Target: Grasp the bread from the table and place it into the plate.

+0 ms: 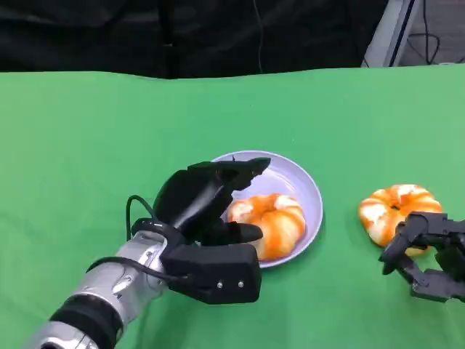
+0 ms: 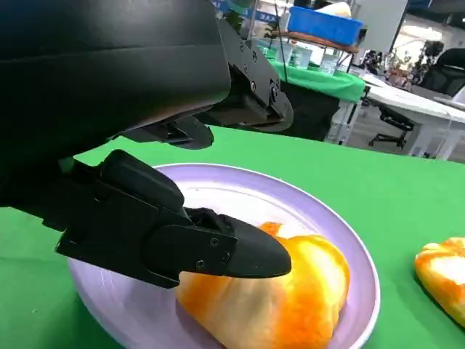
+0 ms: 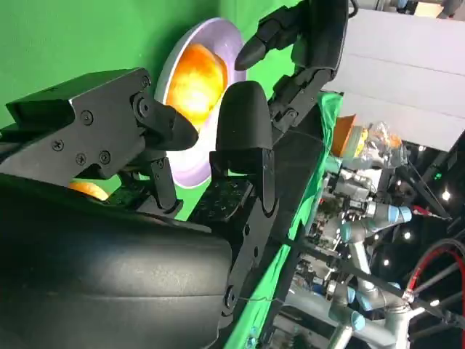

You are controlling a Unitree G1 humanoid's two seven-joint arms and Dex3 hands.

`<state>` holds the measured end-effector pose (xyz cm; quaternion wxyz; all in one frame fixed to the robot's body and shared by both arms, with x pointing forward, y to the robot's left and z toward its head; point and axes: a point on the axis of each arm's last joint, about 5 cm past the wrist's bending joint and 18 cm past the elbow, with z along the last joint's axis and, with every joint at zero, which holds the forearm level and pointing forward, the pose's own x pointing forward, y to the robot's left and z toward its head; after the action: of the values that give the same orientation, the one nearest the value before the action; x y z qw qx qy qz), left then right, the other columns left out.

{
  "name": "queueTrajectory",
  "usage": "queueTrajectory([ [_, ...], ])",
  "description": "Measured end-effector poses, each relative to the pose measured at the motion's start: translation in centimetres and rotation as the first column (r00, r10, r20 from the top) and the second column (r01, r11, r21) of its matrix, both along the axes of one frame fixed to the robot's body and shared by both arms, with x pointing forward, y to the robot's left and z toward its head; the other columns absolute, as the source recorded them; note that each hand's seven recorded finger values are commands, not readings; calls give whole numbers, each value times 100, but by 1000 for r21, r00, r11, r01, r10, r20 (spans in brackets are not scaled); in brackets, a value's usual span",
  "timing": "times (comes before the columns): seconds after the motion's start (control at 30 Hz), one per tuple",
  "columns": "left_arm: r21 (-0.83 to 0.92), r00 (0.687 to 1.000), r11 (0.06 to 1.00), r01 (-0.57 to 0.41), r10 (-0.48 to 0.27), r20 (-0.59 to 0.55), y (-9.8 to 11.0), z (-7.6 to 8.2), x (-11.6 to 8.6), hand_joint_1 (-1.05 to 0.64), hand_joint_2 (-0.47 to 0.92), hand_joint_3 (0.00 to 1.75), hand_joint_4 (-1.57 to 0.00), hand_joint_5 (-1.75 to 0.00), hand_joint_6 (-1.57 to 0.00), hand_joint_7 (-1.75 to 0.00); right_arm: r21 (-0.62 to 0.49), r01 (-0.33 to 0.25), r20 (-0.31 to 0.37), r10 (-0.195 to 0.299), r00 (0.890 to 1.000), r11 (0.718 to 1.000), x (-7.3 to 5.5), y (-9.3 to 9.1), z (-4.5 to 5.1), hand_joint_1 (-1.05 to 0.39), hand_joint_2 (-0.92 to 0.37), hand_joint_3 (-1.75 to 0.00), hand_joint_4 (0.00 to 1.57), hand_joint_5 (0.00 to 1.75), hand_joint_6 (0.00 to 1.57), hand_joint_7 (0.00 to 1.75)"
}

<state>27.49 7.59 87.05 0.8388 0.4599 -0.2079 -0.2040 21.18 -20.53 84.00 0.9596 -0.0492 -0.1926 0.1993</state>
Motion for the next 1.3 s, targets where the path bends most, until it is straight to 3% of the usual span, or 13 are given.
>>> queueTrajectory([
  [0.4,0,1000,1000,0,0,0,0,0,0,-81,92,33,-38,0,-34,0,0,0,0,0,1000,1000,0,0,0,12,-66,-88,86,141,92,101],
  [0.5,-1,1000,1000,-1,1,1,1,2,1,-90,92,47,-28,0,-26,0,0,0,0,0,1000,1000,0,0,0,12,-66,-89,87,141,92,100],
  [0.6,-27,1000,1000,-11,11,8,7,35,16,-92,92,50,-26,0,-25,0,-1,2,0,-2,1000,1000,0,1,-1,12,-66,-89,87,141,92,100],
  [1.3,-43,1000,999,-10,10,9,12,52,8,-89,92,47,-28,-1,-27,-1,-3,3,-3,-3,1000,1000,-4,2,-6,11,-64,-93,87,142,93,98],
])
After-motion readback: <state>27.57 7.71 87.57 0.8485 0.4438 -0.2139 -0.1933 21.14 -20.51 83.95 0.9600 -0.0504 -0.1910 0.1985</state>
